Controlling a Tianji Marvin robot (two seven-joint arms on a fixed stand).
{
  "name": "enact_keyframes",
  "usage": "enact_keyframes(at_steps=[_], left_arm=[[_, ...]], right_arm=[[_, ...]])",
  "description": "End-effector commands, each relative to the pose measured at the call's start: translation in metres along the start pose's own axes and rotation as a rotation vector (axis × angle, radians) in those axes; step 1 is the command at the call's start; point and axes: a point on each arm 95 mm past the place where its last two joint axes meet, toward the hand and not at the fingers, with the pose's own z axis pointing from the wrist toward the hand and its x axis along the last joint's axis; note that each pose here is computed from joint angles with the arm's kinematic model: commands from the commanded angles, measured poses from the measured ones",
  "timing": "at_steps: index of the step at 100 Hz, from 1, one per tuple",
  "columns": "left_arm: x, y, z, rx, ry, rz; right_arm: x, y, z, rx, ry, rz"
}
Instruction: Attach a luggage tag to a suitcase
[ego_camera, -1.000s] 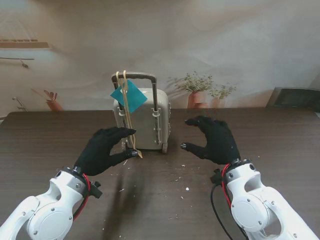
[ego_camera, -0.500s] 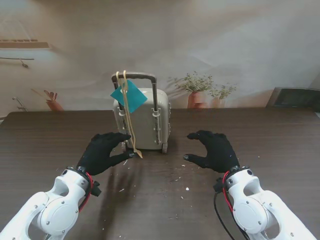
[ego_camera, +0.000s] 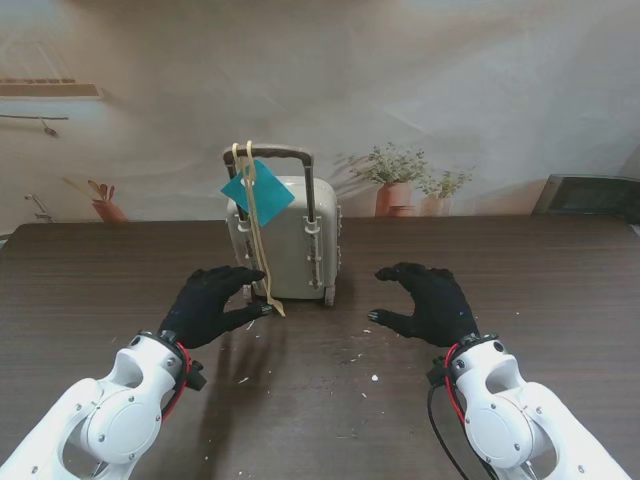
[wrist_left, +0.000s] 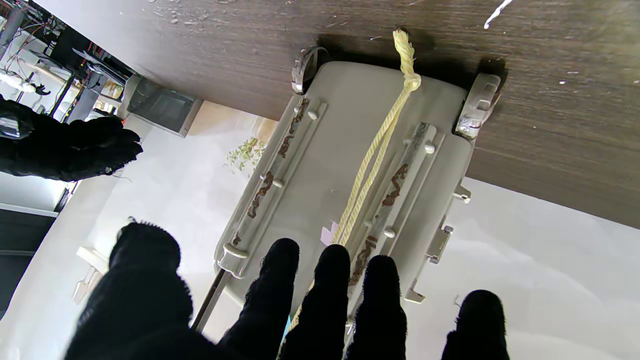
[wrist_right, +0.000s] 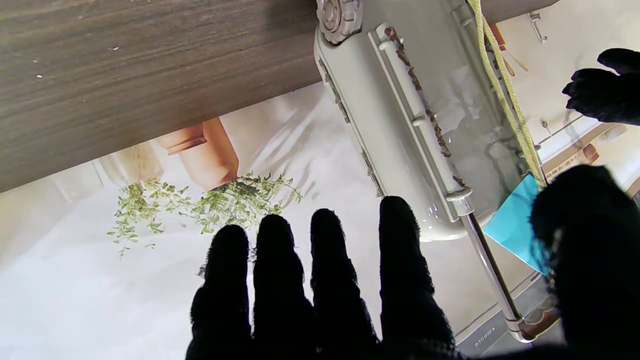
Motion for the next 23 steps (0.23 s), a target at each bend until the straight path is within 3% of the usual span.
enact_keyframes(at_steps=[1,23], left_arm=[[0.0022,-0.0002,-0.0016,-0.010,0.006,0.004],[0.0036,0.0012,-0.0013,-0.018,0.015,-0.001]], right_arm=[[0.0000,-0.0010,-0.0004,0.017,0.000,0.001],[0.0011,-0.0024,-0.0003,0.023,0.001,0.004]])
